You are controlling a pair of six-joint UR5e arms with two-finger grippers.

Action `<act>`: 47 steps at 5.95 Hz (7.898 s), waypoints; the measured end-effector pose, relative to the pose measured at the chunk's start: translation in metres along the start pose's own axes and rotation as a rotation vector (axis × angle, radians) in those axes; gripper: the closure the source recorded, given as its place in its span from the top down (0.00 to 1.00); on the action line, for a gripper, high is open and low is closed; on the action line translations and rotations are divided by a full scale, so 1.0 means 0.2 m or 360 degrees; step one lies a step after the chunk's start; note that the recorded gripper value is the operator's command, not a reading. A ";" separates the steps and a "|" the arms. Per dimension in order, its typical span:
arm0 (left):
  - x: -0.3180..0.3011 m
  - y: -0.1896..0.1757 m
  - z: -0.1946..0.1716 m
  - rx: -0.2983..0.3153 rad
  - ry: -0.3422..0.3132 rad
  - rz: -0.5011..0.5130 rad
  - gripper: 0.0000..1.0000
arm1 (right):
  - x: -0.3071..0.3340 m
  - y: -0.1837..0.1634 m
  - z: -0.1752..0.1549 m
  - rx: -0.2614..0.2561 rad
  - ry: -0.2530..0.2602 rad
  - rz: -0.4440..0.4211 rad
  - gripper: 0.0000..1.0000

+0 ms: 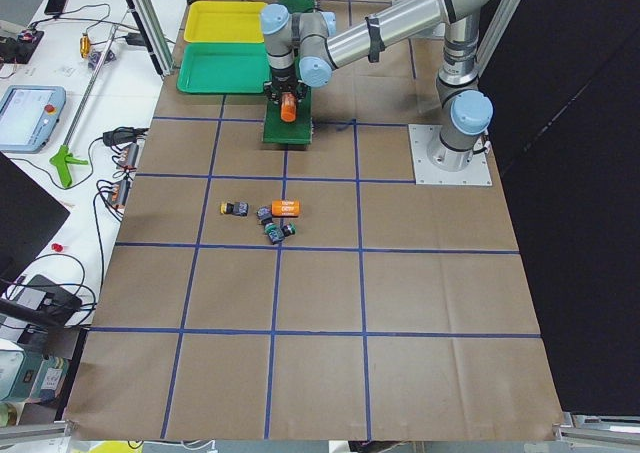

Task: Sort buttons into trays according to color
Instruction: 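Grasp the belt button with right gripper while left places cylinder on belt, then drop button into yellow tray with right gripper while left grasps another cylinder, then grasp first cylinder with right gripper while left places second cylinder, then set cylinder beside belt with right gripper while left grasps yellow-capped button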

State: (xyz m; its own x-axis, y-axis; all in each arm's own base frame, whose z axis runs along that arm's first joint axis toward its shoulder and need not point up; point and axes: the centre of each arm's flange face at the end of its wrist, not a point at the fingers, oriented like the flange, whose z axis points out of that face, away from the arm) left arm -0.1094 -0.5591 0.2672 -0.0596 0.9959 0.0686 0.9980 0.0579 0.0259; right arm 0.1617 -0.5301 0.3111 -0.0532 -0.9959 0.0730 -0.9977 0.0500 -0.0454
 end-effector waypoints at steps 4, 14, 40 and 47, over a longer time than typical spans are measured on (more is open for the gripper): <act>-0.13 0.48 -0.13 0.0015 -0.0082 -0.0402 0.98 | 0.01 -0.02 0.26 -0.0012 -0.0052 -0.0164 1.00; -0.08 1.71 0.45 0.0049 0.0069 -0.1952 0.16 | 0.43 0.61 -0.29 -0.0202 0.0159 -0.0097 0.07; -0.80 1.45 0.26 -0.0016 -0.0180 -0.2136 0.86 | -0.10 -0.03 -0.56 -0.0044 -0.0075 -0.0028 1.00; -0.81 1.48 0.40 -0.0040 -0.0121 -0.2255 0.00 | -0.12 -0.03 -0.54 -0.0035 -0.0095 0.0061 1.00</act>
State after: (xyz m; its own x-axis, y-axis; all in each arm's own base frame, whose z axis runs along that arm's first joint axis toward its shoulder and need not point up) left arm 0.1964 -0.6978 0.1847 -0.9917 0.0985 -0.0828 0.0951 0.9945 0.0439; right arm 0.1652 -0.4992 0.4170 -0.0892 -0.9959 0.0123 -0.9957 0.0889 -0.0248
